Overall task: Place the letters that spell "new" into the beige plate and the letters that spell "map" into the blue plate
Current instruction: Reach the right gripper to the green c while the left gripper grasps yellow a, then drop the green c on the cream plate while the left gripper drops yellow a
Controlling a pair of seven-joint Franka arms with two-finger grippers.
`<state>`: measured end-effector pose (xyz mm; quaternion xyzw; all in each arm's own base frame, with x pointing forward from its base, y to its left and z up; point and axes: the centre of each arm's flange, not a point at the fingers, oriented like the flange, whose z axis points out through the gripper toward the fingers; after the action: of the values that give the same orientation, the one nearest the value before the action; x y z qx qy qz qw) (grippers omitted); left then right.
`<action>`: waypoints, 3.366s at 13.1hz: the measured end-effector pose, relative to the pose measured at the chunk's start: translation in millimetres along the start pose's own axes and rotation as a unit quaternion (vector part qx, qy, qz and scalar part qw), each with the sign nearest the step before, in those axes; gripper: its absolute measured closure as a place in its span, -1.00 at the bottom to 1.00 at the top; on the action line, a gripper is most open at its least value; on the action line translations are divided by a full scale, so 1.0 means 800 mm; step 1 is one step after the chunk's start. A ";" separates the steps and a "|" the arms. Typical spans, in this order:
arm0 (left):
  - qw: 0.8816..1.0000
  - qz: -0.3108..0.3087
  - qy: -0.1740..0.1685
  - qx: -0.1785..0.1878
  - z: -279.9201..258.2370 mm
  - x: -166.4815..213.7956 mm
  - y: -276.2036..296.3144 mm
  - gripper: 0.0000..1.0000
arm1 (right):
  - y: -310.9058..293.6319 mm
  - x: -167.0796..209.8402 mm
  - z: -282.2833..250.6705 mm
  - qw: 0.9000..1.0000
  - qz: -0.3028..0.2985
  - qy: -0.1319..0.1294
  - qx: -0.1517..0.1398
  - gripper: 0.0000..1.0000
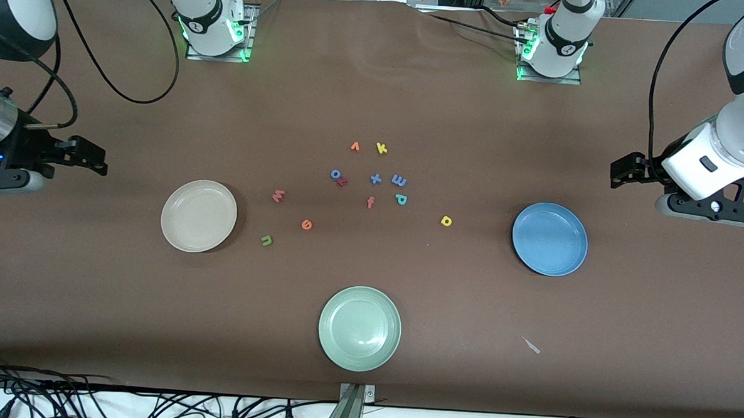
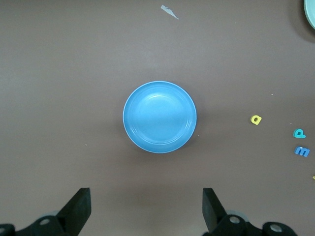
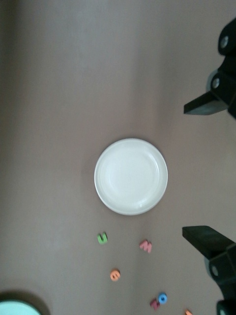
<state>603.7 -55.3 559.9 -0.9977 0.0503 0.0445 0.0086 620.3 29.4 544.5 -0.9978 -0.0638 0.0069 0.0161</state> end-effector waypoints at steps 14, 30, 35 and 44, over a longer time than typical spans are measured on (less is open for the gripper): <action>0.987 0.154 -0.035 -0.019 0.267 0.081 0.266 -1.00 | -0.171 0.077 0.198 1.000 -0.005 -0.007 0.008 -1.00; 0.982 0.185 -0.026 -0.030 0.471 0.032 0.325 -0.74 | -0.239 0.076 0.433 0.996 -0.083 0.045 0.002 -0.99; 0.982 0.188 -0.011 -0.033 0.477 0.029 0.329 -0.40 | -0.242 0.051 0.466 0.995 -0.088 0.041 0.002 -0.84; 0.981 0.194 -0.004 -0.028 0.472 0.031 0.326 0.45 | -0.244 0.047 0.465 0.995 -0.088 0.040 0.002 0.08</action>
<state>569.1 -308.7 178.5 -0.9687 0.2414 0.0511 -0.0274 627.3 239.1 179.0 -0.9878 -0.1503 -0.0348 0.0216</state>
